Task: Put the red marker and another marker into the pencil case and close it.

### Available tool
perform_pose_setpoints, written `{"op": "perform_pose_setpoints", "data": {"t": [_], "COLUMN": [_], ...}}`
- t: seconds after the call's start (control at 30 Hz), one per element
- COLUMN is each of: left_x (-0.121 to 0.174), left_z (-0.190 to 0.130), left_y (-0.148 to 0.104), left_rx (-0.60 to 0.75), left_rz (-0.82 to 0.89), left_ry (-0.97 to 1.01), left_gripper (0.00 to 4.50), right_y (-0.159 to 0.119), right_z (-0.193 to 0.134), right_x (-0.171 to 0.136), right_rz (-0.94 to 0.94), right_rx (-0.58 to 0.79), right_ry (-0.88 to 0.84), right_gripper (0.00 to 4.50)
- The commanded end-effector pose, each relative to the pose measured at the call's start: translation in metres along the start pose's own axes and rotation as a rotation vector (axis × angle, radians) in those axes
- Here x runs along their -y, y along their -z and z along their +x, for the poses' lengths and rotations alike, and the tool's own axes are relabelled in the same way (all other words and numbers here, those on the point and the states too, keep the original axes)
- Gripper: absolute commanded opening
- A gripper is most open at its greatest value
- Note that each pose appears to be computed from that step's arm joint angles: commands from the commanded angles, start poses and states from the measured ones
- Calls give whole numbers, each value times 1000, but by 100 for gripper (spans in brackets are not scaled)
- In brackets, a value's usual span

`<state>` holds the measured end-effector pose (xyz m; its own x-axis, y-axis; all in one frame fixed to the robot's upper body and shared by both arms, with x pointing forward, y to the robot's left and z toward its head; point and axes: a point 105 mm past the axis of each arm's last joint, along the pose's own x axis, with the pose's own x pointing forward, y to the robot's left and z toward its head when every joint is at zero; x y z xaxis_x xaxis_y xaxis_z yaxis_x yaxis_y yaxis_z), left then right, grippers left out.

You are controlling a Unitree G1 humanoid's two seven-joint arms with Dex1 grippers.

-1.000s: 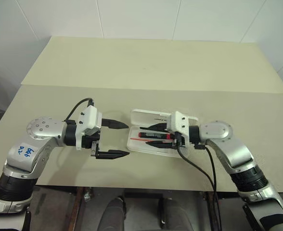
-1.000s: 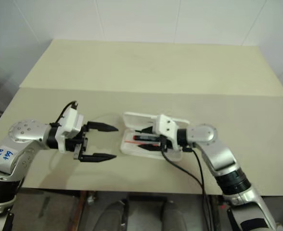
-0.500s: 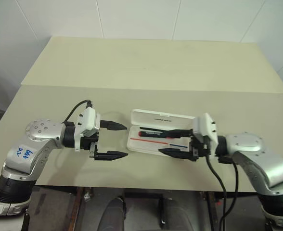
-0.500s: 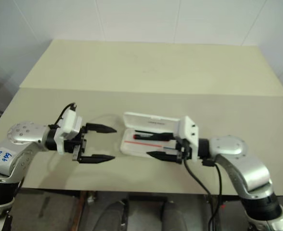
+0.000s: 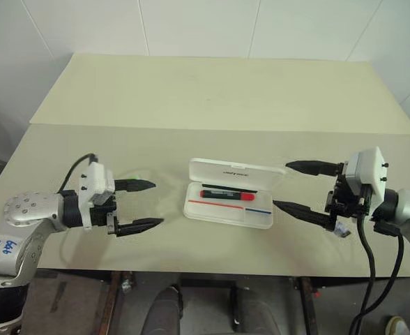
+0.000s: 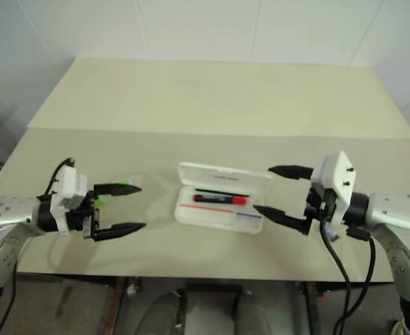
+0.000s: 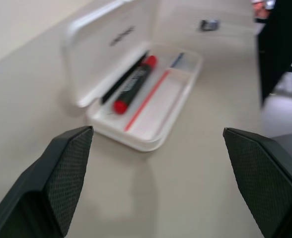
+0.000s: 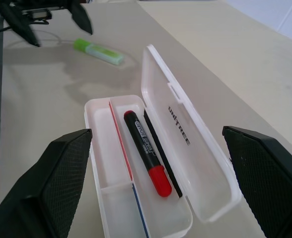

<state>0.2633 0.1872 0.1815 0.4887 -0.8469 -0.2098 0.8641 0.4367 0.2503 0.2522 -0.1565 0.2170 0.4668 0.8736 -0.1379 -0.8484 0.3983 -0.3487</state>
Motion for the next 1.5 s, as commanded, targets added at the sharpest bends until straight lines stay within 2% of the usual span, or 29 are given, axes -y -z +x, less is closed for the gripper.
{"op": "perform_pose_setpoints", "data": {"t": [0.03, 0.3, 0.57, 0.97, 1.3, 1.5], "left_x": [-19, -30, -42, -53, -65, -64], "left_z": [-26, -72, -89, -59, -47, -44], "left_y": [5, 42, 62, 81, 102, 124], "left_rx": [-34, -167, -203, -162, -213, -296], "left_rz": [46, 25, 27, -67, -103, -178], "left_ry": [-223, -425, -451, -313, -315, -312], "left_gripper": [450, 450, 450, 450, 450, 450], "right_y": [-5, -4, -3, -10, -12, -15], "right_z": [5, 18, 23, 27, 23, 23], "right_x": [0, -3, -5, -6, -6, -6], "right_rz": [-39, -57, -69, -83, -84, -87], "right_rx": [30, 53, 59, 78, 76, 81], "right_ry": [-7, -43, -60, -41, -1, 18], "right_gripper": [445, 445, 445, 445, 445, 445]}}
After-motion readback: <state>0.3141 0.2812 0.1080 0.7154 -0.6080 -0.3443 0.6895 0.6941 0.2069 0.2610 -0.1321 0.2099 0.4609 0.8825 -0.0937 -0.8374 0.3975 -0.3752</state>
